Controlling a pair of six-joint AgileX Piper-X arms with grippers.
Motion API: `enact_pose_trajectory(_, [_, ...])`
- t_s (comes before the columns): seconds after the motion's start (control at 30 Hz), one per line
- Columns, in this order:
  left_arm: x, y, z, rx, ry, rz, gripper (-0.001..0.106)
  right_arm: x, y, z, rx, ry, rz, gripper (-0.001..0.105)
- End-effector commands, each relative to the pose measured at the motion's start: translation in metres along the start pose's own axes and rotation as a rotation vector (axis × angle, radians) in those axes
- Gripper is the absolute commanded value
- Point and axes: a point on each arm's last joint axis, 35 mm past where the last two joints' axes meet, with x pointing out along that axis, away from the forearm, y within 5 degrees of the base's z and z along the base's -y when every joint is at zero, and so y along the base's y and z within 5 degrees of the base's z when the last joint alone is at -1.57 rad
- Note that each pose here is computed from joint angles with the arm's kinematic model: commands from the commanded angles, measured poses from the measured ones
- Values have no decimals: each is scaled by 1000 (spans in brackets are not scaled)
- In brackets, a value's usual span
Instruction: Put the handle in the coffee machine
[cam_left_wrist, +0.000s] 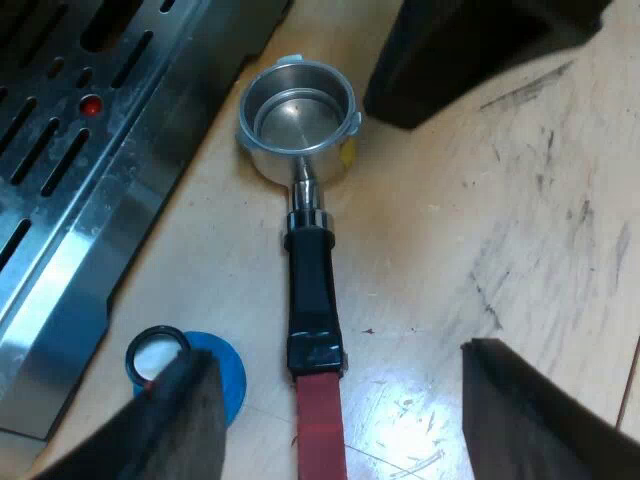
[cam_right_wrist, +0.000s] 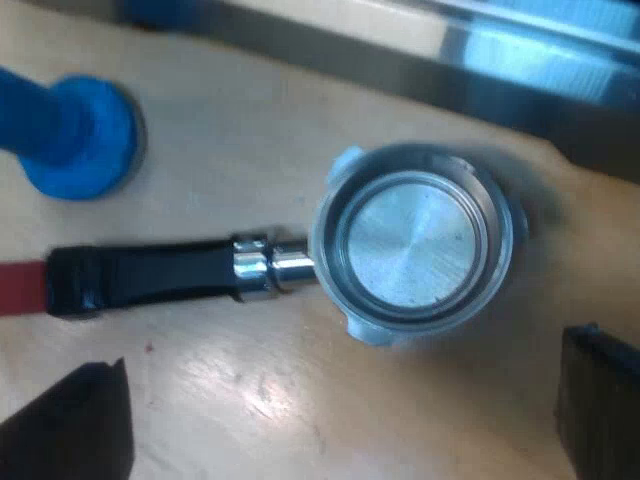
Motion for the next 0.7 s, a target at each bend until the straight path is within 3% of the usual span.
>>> enact_pose_trajectory(0.03, [-1,-1,0,-14,-6,-14,54,9,0,6,-51,28,4,86])
enact_pose_trajectory(0.2, [-1,-1,0,-14,-6,-14,54,20,3,20,-121,40,4,86])
enact_pose_trajectory(0.5, [-1,-1,0,-14,-6,-14,54,43,-11,33,-103,107,-25,86])
enact_pose_trajectory(0.7, [-1,-1,0,-14,-7,-16,54,52,-12,30,-134,134,-18,86])
